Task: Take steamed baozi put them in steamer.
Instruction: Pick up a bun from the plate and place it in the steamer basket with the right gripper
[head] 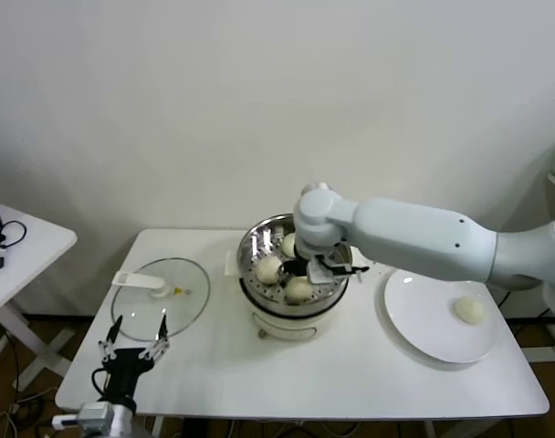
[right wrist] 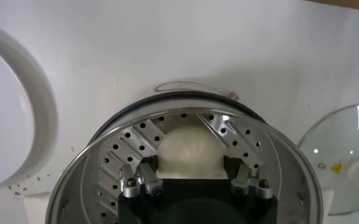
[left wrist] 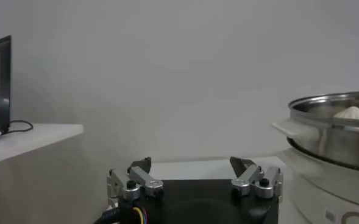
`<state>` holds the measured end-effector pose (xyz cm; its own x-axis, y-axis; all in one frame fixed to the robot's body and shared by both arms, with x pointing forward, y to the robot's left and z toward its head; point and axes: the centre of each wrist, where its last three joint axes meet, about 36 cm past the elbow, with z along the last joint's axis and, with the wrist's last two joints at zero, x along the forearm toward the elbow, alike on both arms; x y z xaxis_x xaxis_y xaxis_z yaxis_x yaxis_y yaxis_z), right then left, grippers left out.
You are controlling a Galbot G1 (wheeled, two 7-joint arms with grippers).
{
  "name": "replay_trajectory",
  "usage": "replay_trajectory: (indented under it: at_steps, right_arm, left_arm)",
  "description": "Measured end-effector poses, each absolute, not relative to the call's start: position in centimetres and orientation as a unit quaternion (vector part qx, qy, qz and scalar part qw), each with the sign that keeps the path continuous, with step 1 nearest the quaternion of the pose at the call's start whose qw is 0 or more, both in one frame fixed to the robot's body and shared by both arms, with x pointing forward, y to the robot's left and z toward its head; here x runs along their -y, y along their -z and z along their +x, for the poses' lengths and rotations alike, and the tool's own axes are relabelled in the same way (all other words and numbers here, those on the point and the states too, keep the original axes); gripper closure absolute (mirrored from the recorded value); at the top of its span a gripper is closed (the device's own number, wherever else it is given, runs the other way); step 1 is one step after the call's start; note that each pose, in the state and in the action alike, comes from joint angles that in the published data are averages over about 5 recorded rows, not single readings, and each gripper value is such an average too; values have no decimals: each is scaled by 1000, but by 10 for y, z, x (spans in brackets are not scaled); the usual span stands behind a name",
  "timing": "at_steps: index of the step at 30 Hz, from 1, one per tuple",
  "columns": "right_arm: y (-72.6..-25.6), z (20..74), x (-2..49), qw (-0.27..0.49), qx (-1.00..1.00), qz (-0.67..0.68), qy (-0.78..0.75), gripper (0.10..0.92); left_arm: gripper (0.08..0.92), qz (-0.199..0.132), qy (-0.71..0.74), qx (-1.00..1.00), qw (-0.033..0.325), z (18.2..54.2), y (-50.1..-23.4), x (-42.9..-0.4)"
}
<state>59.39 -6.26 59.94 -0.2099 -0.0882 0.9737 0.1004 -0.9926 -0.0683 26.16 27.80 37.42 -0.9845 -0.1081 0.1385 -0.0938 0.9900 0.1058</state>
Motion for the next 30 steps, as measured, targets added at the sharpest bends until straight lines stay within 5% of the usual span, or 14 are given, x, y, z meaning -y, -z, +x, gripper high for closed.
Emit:
replay_trajectory:
  at_steps: [20, 30]
  right_arm:
    - [-582, 592, 68, 67, 31, -630, 773, 310]
    - [-580, 596, 68, 73, 34, -631, 771, 202]
  left_arm:
    - [177, 48, 43, 995, 77, 264, -370, -273]
    - [177, 47, 41, 995, 77, 265, -369, -270]
